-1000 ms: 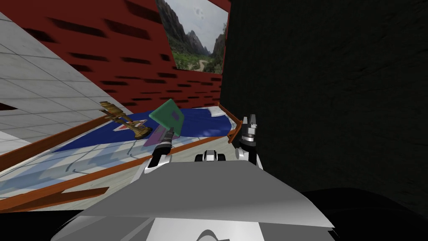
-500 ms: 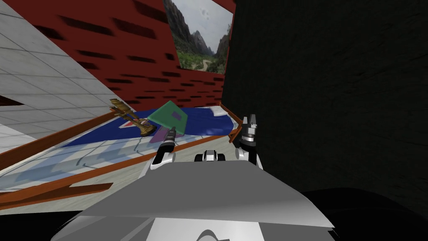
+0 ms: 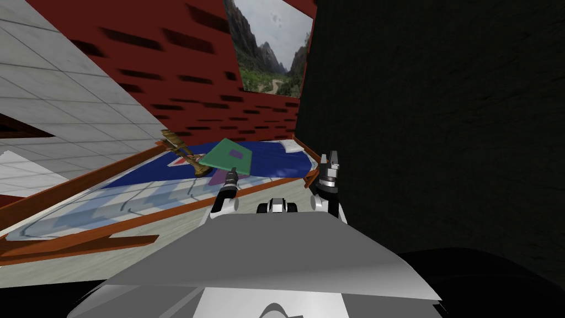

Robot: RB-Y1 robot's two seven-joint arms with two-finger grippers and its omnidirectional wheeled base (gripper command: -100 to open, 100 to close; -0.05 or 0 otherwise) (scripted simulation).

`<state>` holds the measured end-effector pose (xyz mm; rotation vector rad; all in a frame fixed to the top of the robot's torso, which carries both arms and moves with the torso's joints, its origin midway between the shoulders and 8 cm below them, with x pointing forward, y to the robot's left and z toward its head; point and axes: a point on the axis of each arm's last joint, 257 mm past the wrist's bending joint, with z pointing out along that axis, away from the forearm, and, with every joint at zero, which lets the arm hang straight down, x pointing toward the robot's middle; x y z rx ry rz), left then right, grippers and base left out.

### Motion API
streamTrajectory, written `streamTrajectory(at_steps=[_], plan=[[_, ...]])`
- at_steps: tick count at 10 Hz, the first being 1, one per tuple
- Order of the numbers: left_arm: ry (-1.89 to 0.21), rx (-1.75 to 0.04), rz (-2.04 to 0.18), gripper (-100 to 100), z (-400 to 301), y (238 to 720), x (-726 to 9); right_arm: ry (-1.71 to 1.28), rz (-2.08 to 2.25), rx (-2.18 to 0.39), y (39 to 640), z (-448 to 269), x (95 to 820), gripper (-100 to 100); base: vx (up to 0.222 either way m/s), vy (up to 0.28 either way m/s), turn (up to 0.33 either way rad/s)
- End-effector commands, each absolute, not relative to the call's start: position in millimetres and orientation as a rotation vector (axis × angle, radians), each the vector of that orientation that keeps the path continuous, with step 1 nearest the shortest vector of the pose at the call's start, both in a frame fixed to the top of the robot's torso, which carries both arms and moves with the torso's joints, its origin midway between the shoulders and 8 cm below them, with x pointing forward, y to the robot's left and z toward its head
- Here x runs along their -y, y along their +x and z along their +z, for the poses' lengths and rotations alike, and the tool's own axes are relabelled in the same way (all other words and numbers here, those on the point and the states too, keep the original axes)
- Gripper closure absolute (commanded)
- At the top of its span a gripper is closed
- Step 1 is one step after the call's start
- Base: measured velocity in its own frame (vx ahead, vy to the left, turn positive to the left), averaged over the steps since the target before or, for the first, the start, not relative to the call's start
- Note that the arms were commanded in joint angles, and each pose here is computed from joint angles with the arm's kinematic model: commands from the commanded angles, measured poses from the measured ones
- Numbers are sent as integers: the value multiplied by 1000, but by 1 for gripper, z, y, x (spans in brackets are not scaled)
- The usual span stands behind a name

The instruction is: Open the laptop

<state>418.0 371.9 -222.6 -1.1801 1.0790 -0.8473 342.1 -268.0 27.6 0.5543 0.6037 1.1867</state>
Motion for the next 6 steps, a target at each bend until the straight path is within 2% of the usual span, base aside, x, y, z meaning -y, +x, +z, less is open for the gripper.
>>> streamTrajectory(at_steps=[1,2,4,5,6], plan=[[-1251,-1017,-943,100,-229,426,-361,554,1187,-604,342,28,268,0,-32,80,21],[-1236,-1035,-918,100,-229,425,-364,554,1187,-604,342,28,268,0,-12,35,-1],[-1320,-961,-1039,100,-243,431,-354,554,1187,-604,342,28,268,0,-15,47,45],[-1302,-975,-988,-100,-236,436,-367,554,1187,-604,342,28,268,0,-49,17,-145],[-1307,-966,-968,-100,-233,441,-379,554,1187,-603,342,28,268,0,-97,-6,-212]])
